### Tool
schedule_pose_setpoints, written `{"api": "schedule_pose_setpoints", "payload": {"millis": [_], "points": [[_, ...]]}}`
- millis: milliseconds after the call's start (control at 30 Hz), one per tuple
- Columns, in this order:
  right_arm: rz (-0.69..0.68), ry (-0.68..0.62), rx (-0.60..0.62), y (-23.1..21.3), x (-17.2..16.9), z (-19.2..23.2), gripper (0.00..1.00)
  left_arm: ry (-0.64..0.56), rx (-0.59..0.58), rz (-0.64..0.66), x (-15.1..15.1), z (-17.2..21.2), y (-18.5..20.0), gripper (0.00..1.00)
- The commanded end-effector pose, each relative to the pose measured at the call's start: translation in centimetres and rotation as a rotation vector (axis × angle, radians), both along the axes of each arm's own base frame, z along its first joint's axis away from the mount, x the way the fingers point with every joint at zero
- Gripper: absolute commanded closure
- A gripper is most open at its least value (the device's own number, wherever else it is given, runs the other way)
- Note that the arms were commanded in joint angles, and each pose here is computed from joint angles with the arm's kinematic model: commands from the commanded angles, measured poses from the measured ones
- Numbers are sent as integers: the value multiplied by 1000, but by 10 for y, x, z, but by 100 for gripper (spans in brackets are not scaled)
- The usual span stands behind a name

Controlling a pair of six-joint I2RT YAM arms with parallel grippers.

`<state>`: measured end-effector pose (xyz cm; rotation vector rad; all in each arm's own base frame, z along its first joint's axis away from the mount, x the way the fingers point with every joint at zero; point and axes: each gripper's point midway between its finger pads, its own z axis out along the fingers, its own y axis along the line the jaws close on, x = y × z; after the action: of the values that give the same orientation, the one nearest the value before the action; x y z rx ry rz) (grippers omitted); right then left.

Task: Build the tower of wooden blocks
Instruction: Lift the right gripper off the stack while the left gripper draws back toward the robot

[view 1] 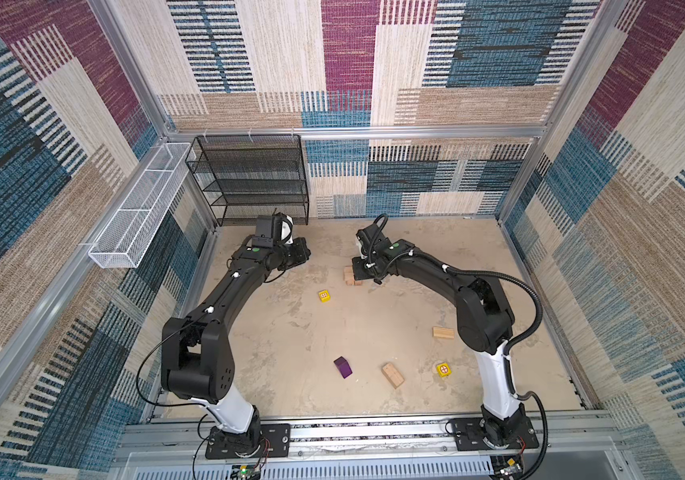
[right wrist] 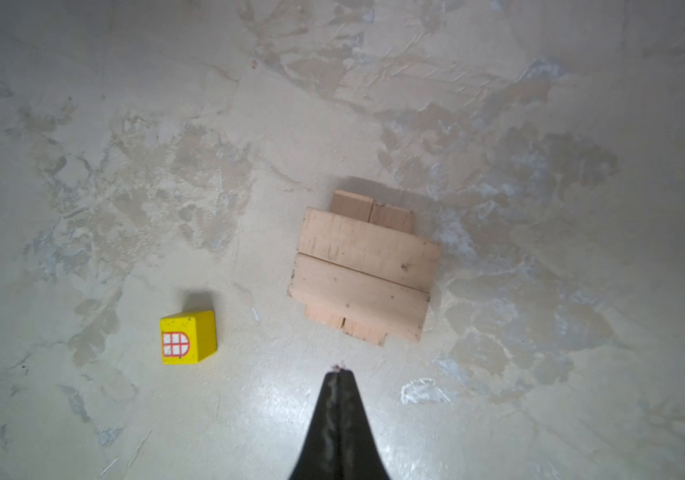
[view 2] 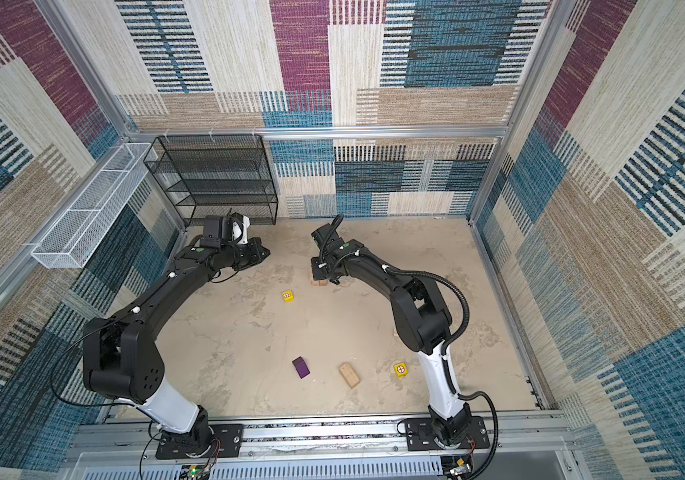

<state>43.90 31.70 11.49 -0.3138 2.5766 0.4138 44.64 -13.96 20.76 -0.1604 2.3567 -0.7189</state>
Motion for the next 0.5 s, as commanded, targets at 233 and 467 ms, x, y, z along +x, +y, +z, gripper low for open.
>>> {"api": "schedule_pose_setpoints", "payload": {"millis": [233,467], "points": [[-81,-141,39,-32,-20,65,98,-101,76,30,-27,43,16,93],[-126,-216,89,-66,-57,81,92,-154,115,2,-90,55,24,81]]}}
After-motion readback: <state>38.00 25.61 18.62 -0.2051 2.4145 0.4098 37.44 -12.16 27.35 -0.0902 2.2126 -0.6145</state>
